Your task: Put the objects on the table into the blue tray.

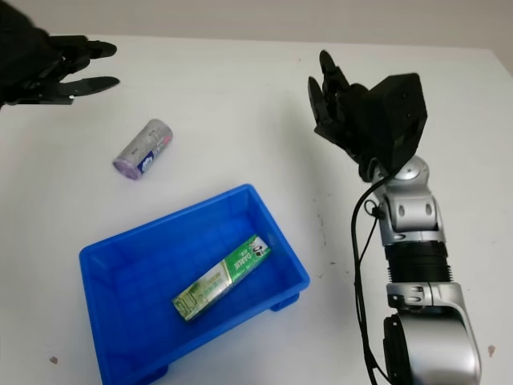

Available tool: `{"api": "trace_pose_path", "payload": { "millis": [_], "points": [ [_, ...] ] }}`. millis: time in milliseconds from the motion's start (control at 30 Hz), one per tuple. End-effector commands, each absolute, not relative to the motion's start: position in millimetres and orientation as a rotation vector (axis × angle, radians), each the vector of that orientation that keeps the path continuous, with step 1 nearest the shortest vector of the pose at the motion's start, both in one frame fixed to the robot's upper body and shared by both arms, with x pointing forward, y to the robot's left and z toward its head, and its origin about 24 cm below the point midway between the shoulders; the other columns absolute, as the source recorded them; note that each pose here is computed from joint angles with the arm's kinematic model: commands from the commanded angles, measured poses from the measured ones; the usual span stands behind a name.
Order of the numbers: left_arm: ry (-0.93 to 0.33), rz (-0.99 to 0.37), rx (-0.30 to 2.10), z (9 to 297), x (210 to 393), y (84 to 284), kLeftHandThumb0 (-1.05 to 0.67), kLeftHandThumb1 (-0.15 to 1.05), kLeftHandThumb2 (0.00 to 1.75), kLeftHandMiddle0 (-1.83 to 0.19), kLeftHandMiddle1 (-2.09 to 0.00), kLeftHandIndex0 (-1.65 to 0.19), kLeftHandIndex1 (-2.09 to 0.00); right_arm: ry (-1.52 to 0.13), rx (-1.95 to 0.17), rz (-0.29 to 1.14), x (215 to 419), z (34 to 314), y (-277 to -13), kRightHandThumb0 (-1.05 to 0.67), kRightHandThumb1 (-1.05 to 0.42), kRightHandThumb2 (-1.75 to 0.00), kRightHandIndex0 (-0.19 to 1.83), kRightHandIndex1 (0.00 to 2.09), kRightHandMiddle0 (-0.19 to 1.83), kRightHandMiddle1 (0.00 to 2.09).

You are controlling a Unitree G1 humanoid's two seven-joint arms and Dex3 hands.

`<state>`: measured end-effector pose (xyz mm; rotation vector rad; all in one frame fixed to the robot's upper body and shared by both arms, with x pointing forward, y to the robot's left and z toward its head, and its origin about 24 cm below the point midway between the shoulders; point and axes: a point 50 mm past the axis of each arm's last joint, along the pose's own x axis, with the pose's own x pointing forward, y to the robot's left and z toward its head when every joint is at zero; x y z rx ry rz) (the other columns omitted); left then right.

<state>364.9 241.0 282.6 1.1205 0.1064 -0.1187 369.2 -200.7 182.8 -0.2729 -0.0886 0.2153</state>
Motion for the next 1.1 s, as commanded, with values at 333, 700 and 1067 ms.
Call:
{"api": "trace_pose_path", "payload": {
  "millis": [333, 700, 1067],
  "points": [
    [-0.233, -0.260, 1.938, 309.4, 358.9, 244.2, -0.44, 0.94, 0.03, 0.16, -0.05, 0.19, 0.00, -0.095, -0.255, 0.215, 367.0, 185.1, -204.8, -0.61, -1.05, -0.76, -0.19, 0.00, -0.19, 0.00],
    [-0.712, -0.347, 2.634, 312.9, 359.7, 251.5, -0.19, 1.04, 0.30, 0.12, -0.05, 0.13, -0.05, -0.081, -0.250, 0.232, 367.3, 184.2, -204.2, -0.56, -1.05, -0.79, -0.19, 0.00, -0.19, 0.00],
    [-1.100, -0.451, 2.847, 320.4, 367.8, 251.0, -0.16, 1.05, 0.20, 0.14, -0.04, 0.13, -0.04, -0.072, -0.237, 0.230, 368.8, 181.0, -204.5, -0.56, -1.05, -0.76, -0.19, 0.00, -0.19, 0.00]
  ]
}}
